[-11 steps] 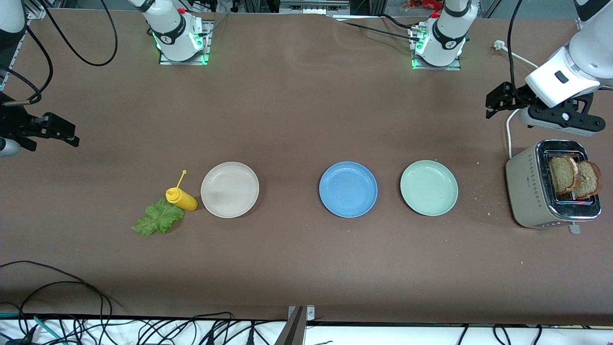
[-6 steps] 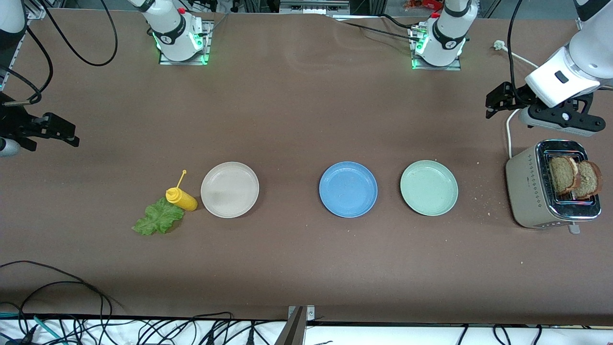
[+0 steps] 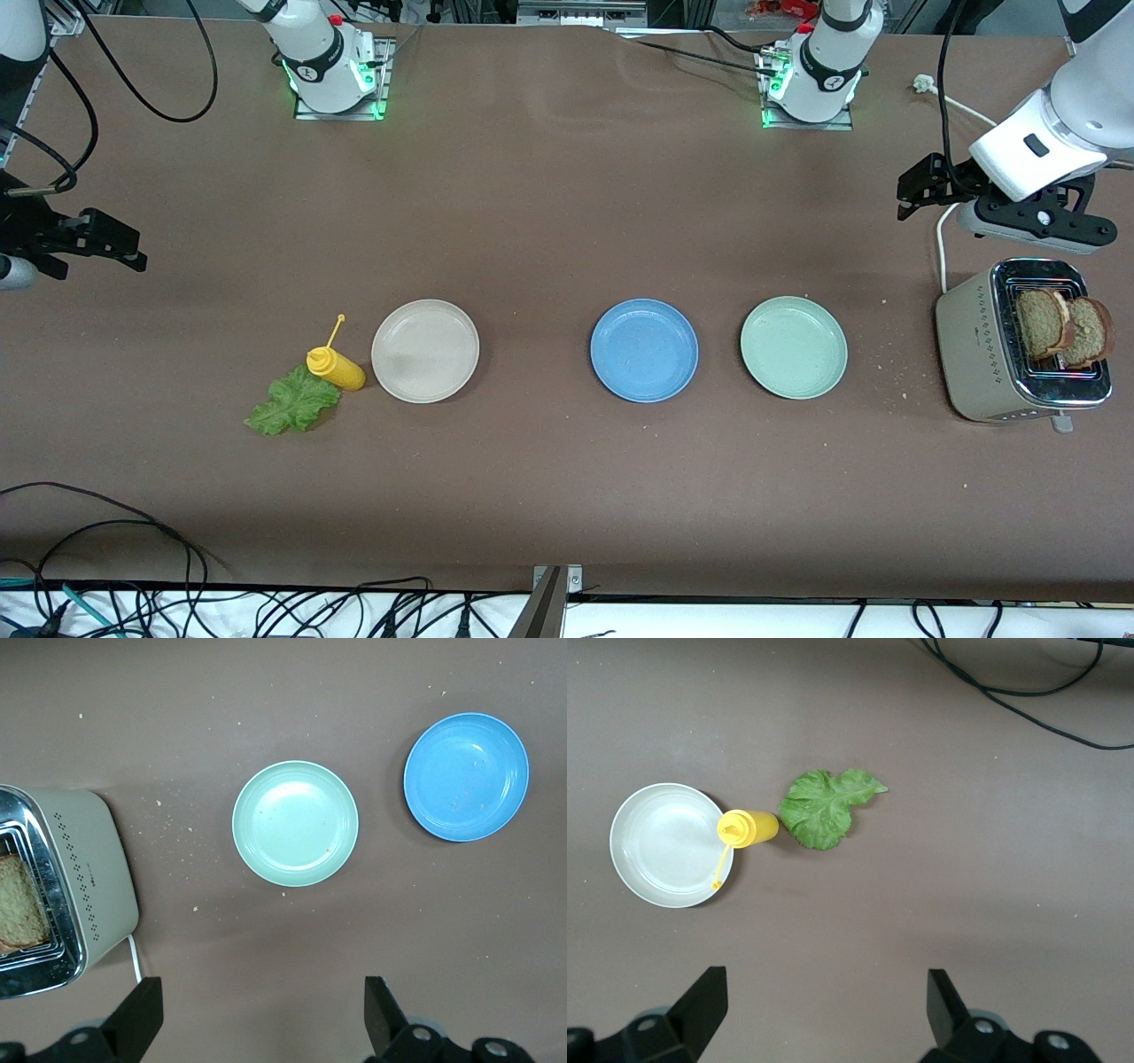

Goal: Make sandwich in blue plate with both arms

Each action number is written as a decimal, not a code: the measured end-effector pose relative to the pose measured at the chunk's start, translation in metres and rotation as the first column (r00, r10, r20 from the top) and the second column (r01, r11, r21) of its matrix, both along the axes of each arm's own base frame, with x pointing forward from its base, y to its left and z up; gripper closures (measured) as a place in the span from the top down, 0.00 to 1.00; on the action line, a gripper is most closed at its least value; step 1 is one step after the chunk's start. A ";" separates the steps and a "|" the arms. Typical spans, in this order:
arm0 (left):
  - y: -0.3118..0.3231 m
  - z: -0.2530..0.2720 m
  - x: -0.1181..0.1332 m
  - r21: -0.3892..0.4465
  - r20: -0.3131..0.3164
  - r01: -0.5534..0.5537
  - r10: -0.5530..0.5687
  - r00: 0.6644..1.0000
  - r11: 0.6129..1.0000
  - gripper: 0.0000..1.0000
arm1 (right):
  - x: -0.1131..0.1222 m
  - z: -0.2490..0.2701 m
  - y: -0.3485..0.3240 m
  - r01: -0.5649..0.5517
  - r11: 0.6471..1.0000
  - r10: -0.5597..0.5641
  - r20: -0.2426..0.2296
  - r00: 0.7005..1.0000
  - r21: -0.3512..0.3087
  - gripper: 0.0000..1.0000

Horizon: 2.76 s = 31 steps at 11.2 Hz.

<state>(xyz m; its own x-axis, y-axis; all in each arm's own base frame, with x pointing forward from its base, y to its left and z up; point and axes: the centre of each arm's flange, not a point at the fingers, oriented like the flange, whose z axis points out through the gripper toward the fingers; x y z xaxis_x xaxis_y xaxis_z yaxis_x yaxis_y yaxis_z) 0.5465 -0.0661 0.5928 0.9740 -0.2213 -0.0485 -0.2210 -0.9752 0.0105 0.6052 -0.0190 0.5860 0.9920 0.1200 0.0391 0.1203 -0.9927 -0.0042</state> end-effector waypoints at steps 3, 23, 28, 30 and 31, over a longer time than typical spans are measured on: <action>0.000 -0.001 0.001 0.000 -0.003 0.000 0.000 1.000 1.000 1.00 | 0.000 0.000 0.000 0.000 1.000 0.000 0.000 1.000 0.000 1.00; 0.005 0.002 0.005 0.004 0.031 -0.007 0.007 0.999 1.000 1.00 | 0.000 0.000 0.000 0.000 1.000 0.000 0.000 1.000 0.000 1.00; 0.020 0.003 0.007 0.024 0.039 -0.030 0.029 0.999 0.999 1.00 | 0.000 0.000 0.000 0.000 1.000 0.000 0.000 1.000 0.000 1.00; 0.046 0.003 0.009 0.024 0.039 -0.074 0.073 0.997 0.997 1.00 | 0.000 0.000 0.000 0.000 1.000 0.000 0.000 1.000 0.000 1.00; 0.054 0.003 0.009 0.024 0.038 -0.088 0.087 0.995 0.996 1.00 | 0.000 0.000 0.000 0.000 1.000 0.000 0.000 1.000 0.000 1.00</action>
